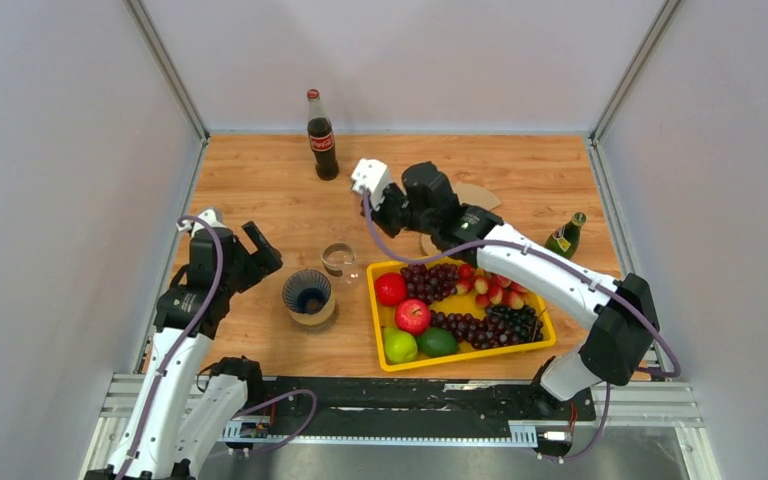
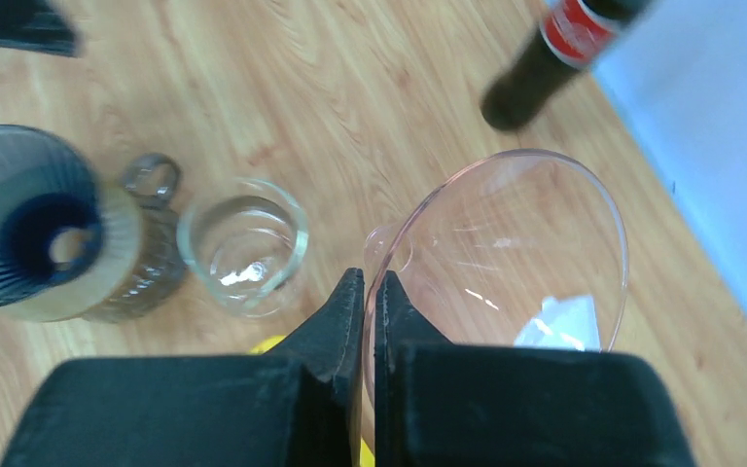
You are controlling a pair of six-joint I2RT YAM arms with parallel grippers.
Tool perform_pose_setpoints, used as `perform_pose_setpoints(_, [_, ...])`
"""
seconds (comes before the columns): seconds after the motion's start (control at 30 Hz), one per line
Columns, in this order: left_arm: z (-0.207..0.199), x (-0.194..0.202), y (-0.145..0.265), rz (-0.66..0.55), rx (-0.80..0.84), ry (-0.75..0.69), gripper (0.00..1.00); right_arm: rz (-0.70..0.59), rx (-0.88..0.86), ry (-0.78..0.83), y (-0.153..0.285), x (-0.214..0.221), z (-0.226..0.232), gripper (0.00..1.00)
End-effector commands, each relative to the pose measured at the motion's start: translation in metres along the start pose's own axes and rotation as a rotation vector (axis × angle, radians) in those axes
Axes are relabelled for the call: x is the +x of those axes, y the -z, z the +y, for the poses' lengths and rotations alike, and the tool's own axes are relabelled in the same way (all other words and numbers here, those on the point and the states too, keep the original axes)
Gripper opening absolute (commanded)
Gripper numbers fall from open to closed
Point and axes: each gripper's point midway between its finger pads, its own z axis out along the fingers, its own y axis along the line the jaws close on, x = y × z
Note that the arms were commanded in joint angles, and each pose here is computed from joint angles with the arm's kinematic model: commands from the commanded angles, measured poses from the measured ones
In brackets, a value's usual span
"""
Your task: Place the coffee filter in the dripper
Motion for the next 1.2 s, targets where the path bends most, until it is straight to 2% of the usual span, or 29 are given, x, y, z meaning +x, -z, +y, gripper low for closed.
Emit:
perform_pose_setpoints(0.0, [-0.005,0.004,-0.006,0.028,0.024,-0.005,1.0,-0.043,-0.004,-0.235,0.001,0.007,-0.033,0.0])
perform_pose_setpoints(0.3, [-0.034,-0.001,-0.026,0.092,0.104,-0.033,1.0,0.061,-0.156,-0.516,-0.036,0.078,-0.041,0.03])
perform_pose_setpoints(0.47, [-0.036,-0.002,-0.033,0.109,0.093,-0.039,1.0,0.106,-0.186,-0.554,-0.058,0.103,-0.041,0.03])
perform_pose_setpoints(0.7, [-0.036,-0.002,-0.038,0.121,0.08,-0.039,1.0,0.157,-0.161,-0.61,-0.075,0.13,-0.045,0.11])
perform_pose_setpoints(0.97, [-0.038,-0.007,-0.039,0.116,0.074,-0.044,1.0,0.132,-0.134,-0.637,-0.072,0.122,-0.061,0.42])
perform_pose_setpoints(1.17, [-0.037,-0.007,-0.04,0.115,0.066,-0.049,1.0,0.109,0.015,-0.616,-0.059,0.114,-0.098,0.64])
